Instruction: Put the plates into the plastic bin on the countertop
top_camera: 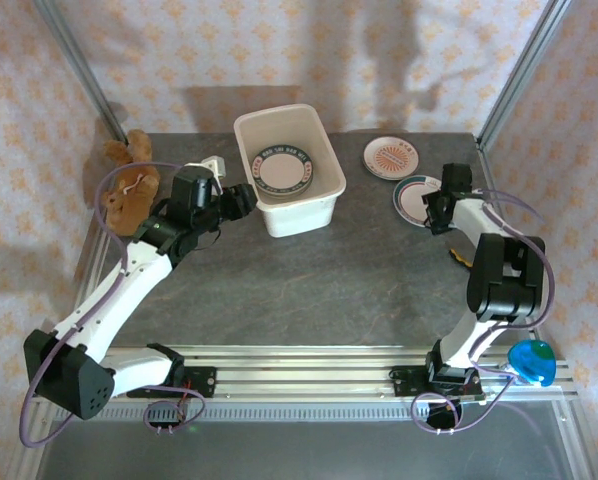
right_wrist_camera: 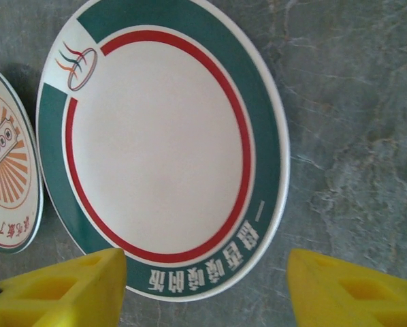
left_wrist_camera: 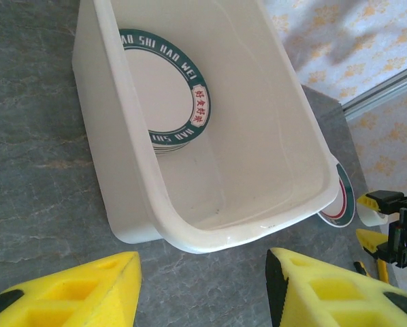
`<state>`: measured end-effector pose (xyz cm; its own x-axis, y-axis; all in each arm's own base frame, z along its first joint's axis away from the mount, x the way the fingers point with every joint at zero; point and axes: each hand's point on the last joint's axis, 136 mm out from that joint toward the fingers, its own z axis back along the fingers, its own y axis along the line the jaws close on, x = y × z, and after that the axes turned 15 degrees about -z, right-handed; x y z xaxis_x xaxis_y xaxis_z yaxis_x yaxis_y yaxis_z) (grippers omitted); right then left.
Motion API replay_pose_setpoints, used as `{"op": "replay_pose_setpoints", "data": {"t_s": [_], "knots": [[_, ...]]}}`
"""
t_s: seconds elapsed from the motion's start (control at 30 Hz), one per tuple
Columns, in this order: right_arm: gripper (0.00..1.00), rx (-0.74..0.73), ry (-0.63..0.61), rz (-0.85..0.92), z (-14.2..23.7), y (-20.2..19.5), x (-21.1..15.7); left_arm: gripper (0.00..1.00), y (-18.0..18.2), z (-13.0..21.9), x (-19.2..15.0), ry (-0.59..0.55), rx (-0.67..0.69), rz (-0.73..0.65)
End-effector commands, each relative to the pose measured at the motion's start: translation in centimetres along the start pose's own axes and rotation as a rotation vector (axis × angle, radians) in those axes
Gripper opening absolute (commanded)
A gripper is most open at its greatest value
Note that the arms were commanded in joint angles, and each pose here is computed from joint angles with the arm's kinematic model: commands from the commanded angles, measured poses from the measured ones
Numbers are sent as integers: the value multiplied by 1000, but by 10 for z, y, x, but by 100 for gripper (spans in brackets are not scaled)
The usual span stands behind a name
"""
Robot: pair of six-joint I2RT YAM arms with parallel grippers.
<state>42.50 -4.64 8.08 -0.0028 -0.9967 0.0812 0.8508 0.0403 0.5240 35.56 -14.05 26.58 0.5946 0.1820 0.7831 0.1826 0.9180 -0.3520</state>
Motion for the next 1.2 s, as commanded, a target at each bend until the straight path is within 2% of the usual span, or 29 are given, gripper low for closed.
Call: {"op": "replay_pose_setpoints", "data": {"t_s": [0.0,0.57,0.83,1.03,1.17], "knots": [[62,-26,-6,16,-10,0,4,52,4,6,-1,-19,33,-10],[61,-75,7,23,-42,-5,3,52,8,4,-2,-8,55,8],[63,-106,16,36,-44,-17,1,52,8,1,0,-8,63,13],[56,-98,19,25,-60,-11,2,52,5,-5,3,0,59,9],[47,-91,11,35,-61,-7,3,52,4,-7,4,2,62,8]]}}
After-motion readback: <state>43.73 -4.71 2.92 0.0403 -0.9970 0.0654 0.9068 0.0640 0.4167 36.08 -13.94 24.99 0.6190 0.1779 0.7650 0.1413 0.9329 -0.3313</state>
